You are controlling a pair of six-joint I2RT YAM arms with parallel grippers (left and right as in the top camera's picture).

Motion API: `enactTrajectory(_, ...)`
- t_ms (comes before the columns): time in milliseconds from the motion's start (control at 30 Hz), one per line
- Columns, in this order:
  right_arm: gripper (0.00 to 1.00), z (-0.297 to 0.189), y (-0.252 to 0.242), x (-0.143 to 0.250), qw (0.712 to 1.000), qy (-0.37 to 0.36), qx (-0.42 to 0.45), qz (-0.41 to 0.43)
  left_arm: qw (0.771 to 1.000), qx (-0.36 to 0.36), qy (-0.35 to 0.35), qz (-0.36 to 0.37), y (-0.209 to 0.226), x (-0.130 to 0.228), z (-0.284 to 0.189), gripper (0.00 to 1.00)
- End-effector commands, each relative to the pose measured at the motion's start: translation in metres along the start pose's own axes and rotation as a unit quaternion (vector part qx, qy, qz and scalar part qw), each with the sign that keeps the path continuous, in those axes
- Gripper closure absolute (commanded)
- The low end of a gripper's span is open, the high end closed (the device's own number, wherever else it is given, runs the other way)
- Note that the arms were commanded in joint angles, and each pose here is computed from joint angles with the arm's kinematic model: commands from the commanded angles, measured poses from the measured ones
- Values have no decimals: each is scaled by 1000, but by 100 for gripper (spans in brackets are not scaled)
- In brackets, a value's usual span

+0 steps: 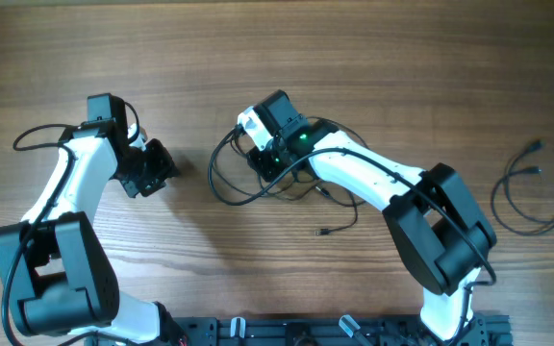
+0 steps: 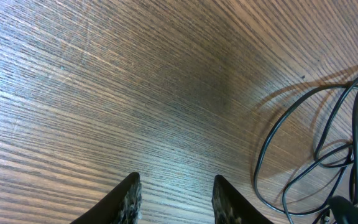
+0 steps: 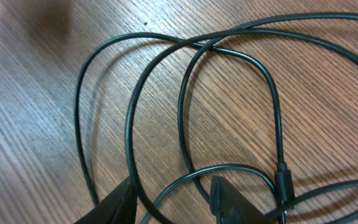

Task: Untangle cables

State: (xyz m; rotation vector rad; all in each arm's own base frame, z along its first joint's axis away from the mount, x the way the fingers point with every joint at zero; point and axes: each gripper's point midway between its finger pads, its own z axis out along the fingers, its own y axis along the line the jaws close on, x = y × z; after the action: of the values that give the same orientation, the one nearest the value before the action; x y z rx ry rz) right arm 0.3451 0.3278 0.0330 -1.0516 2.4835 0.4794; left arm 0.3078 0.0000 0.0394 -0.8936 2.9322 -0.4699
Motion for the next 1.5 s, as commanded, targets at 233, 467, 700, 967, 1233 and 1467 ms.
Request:
enactTrajectory(233, 96, 13, -4, 15, 1000, 19, 4, 12, 1000, -1, -8, 3, -2, -1, -4, 61)
enactTrajectory(467, 96, -12, -15, 2, 994, -3, 12, 104, 1000, -1, -8, 3, -2, -1, -4, 61)
enactTrajectory(700, 96, -106, -61, -38, 971, -110, 40, 207, 1000, -1, -8, 3, -2, -1, -4, 61)
enactTrajectory(967, 95, -240, -149, -11, 916, -196, 137, 322, 1000, -1, -8, 3, -2, -1, -4, 61)
enactTrajectory(1233, 96, -338, -242, 109, 804, -182, 303, 477, 1000, -1, -8, 3, -2, -1, -4, 61)
enactTrajectory(1467, 96, -372, -260, 131, 773, -259, 206, 542, 1000, -1, -8, 3, -2, -1, -4, 61)
